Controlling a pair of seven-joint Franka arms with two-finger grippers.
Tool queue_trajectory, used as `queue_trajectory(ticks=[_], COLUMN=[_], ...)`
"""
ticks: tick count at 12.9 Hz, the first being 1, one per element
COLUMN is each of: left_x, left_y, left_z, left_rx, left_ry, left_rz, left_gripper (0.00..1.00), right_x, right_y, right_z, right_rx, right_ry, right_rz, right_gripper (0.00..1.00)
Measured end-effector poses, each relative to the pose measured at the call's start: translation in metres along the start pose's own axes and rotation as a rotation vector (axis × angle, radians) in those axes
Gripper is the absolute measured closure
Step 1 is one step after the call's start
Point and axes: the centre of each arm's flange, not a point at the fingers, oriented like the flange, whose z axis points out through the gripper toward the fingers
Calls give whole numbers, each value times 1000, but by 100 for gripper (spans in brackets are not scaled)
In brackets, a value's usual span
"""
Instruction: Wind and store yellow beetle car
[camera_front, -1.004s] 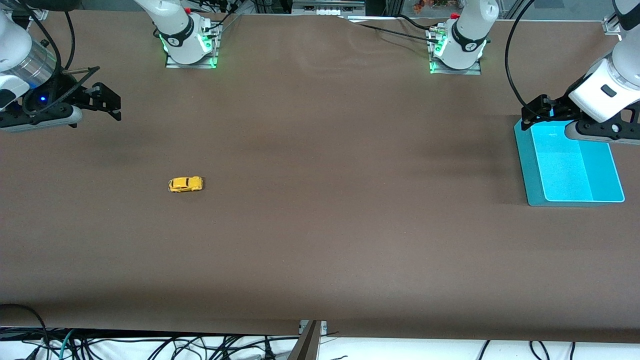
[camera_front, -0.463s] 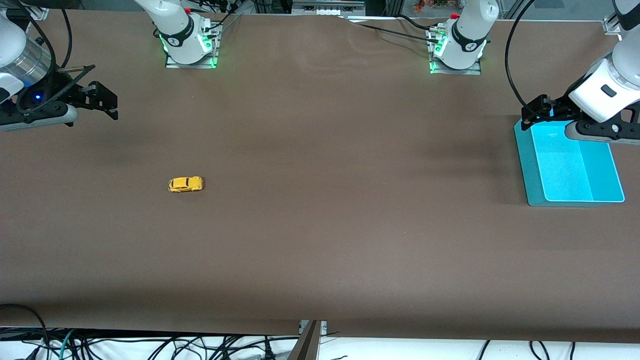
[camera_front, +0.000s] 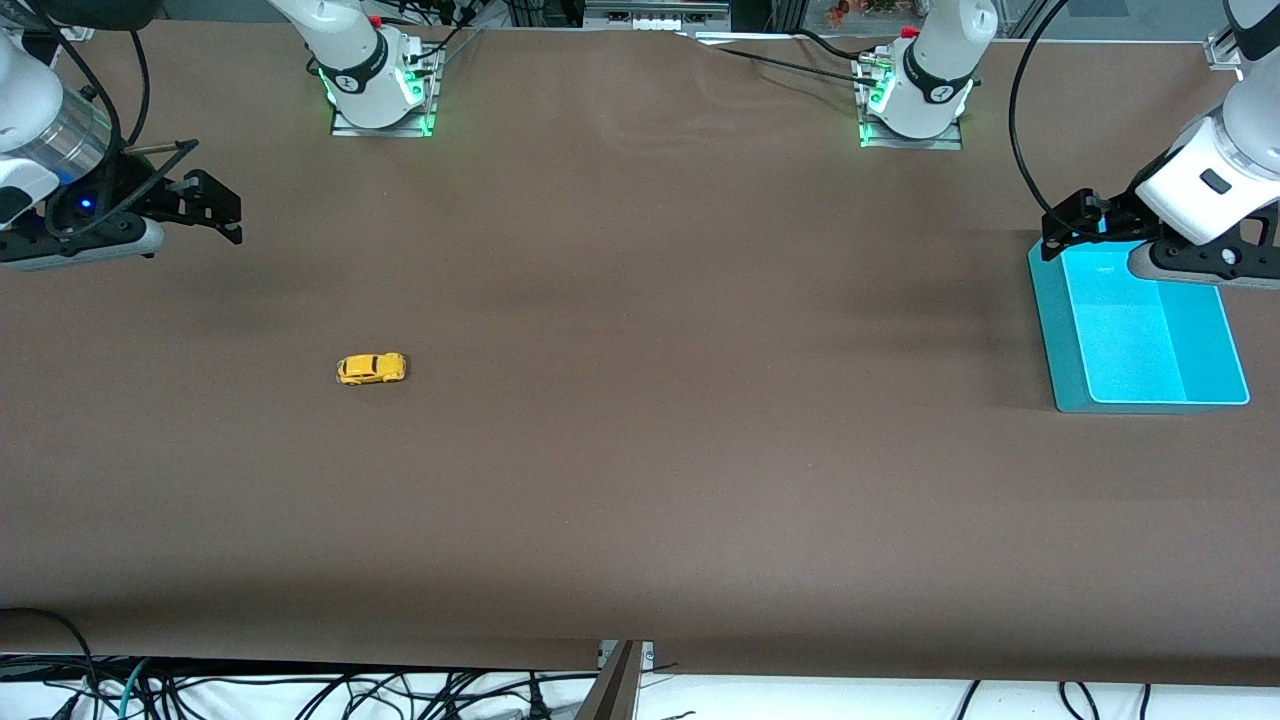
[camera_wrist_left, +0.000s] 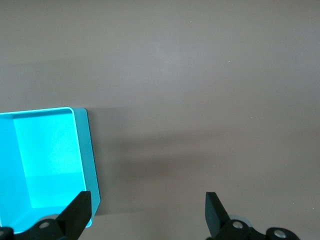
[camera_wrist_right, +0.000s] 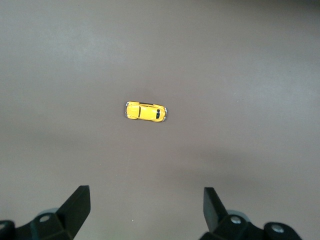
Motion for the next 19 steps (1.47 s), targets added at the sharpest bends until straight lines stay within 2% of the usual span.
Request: queue_trajectory(ticks=[7, 19], left_x=[0, 0], left_y=[4, 7], left_z=[0, 0], left_rx=[0, 1], left_ry=[0, 0], left_rz=[6, 0], left_gripper=[0, 0], right_x=[7, 8], right_y=[-1, -1], right_z=[16, 17], right_rx=[8, 8], right_ry=[-29, -29], right_rz=[0, 3], right_gripper=[0, 0])
